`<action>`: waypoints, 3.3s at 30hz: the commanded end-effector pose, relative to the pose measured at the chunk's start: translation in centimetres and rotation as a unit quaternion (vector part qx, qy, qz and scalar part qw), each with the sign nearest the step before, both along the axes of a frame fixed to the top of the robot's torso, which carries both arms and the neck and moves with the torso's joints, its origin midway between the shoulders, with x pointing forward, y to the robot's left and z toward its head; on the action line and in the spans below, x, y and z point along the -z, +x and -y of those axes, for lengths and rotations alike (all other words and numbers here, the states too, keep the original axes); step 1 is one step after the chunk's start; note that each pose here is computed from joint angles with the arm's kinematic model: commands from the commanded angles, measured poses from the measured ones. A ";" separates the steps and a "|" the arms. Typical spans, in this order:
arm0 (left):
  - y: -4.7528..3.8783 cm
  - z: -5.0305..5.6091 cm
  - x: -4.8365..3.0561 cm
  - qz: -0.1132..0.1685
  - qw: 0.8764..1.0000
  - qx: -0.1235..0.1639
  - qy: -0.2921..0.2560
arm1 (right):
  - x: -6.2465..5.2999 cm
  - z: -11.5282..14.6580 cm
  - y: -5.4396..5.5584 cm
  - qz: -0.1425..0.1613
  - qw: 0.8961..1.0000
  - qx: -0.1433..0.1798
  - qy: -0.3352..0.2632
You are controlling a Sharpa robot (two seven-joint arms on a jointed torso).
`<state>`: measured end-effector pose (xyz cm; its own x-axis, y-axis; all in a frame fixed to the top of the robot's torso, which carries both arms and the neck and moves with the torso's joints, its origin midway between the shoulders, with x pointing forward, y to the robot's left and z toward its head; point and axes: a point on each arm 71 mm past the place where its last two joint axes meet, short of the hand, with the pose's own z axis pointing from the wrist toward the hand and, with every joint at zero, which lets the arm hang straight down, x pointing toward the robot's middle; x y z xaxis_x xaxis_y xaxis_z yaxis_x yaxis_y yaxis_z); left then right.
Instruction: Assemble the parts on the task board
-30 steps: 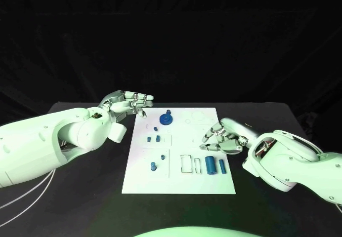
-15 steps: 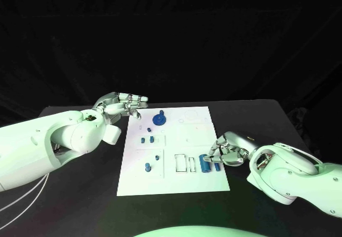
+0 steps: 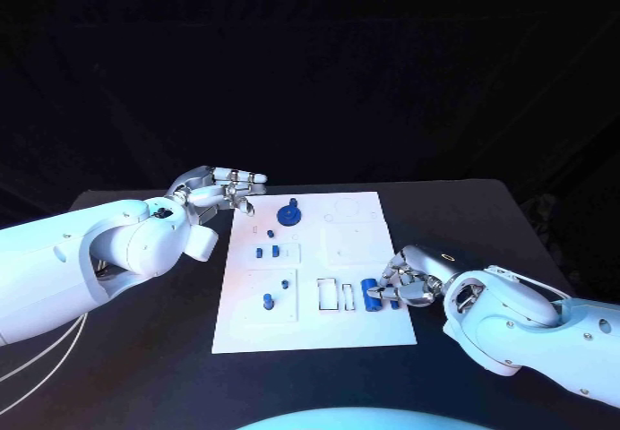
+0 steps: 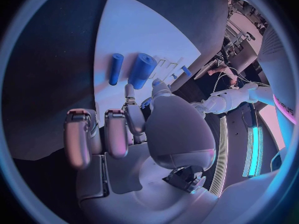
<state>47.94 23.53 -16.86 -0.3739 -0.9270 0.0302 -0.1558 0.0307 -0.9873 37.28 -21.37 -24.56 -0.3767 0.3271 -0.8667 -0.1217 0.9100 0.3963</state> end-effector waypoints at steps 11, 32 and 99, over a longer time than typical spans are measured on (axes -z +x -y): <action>-0.06 0.2 -0.08 0.001 1.000 0.009 -0.006 | 1.5 -0.9 0.2 -0.007 0.999 -0.005 -0.032; -0.11 0.0 -0.06 -0.004 1.000 0.005 -0.013 | 2.9 -1.7 0.0 -0.020 1.000 0.012 -0.012; -0.15 0.1 -0.04 -0.007 1.000 0.007 -0.013 | 1.2 -7.5 1.3 -0.014 0.999 -0.020 0.045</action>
<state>47.86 23.68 -16.91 -0.3711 -0.9273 0.0484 -0.1690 0.0162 -0.9855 38.57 -13.81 -25.96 -0.4444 0.3796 -0.8115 -0.1378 0.8661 0.4806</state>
